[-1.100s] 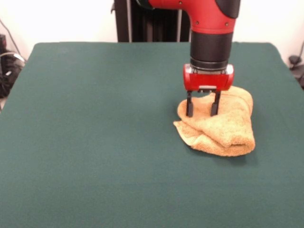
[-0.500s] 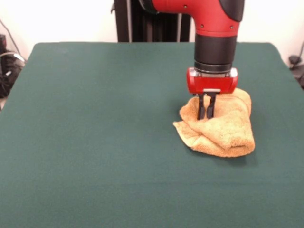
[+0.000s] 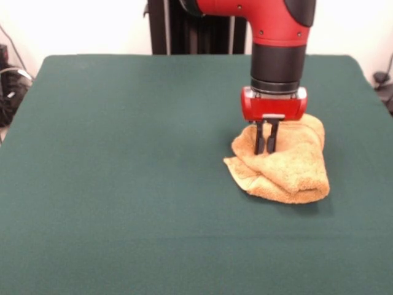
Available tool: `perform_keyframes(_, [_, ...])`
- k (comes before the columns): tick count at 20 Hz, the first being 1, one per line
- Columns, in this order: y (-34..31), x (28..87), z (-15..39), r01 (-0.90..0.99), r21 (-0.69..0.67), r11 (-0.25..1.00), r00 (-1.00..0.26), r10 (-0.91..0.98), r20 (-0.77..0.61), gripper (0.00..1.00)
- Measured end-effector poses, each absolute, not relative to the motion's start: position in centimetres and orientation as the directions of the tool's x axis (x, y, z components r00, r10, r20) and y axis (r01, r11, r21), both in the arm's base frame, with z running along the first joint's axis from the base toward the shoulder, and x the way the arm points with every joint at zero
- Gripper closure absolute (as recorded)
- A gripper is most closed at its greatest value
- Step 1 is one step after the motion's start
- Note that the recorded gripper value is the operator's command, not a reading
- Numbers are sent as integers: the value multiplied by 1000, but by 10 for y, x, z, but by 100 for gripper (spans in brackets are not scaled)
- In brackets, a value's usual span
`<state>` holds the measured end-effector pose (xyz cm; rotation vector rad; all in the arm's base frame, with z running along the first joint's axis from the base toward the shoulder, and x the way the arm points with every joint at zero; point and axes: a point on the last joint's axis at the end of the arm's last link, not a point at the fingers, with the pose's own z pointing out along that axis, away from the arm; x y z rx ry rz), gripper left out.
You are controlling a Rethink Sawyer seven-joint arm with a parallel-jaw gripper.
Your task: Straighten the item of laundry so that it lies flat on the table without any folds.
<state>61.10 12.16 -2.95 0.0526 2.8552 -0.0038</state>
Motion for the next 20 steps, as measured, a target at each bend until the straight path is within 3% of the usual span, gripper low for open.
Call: perform_keyframes(20, [91, 612, 33, -39, -61, 997, -975, -52, -215, 100])
